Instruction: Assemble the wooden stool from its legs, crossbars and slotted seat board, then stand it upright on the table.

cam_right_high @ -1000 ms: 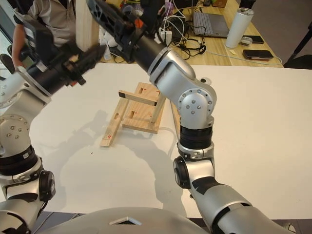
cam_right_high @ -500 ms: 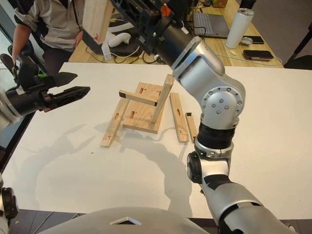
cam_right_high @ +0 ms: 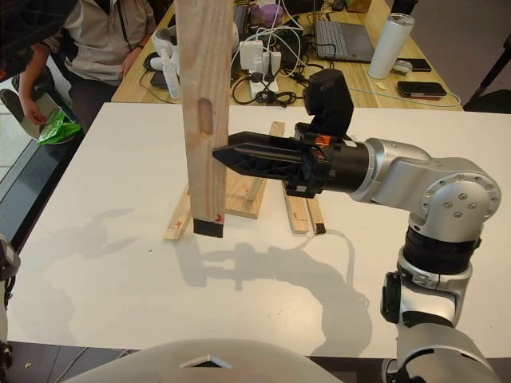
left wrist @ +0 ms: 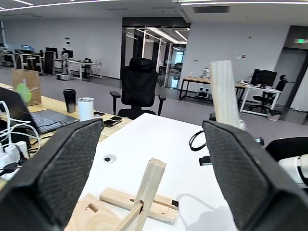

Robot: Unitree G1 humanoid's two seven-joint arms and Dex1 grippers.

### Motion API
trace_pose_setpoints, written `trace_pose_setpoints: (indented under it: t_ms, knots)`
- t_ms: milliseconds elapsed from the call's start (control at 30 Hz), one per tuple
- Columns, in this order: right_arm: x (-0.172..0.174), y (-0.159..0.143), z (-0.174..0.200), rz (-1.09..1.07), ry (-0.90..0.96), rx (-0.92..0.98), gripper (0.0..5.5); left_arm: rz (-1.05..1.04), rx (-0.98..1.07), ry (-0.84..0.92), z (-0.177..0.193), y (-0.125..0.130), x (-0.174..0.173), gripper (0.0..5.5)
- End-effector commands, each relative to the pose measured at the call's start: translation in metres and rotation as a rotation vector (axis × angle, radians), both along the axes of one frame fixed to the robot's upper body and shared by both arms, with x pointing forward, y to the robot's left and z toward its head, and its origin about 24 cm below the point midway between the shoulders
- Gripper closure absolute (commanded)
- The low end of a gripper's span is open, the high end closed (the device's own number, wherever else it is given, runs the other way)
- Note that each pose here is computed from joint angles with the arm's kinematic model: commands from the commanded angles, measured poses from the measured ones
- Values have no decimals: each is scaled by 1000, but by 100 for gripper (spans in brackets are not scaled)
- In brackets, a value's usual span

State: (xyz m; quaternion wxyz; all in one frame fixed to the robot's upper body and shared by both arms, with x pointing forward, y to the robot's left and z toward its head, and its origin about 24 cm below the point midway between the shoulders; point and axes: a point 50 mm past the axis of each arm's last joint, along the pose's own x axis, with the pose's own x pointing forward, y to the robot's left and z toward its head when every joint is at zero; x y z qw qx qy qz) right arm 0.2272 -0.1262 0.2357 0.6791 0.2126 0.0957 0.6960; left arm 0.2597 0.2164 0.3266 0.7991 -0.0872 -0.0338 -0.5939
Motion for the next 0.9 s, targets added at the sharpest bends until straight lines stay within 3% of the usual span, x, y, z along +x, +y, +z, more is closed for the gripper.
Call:
trace_pose_setpoints:
  t_ms: [33, 533, 900]
  knots:
    - [-4, -3, 1, 52, -5, -41, 455, -99, 40, 56, -3, -12, -9, 169]
    - [-3, 10, -10, 210, -118, -193, 455, -434, 99, 256, -45, -77, -20, 169]
    - [-1, 9, -16, 213, -145, -244, 455, -372, 133, 307, -66, -83, -19, 169]
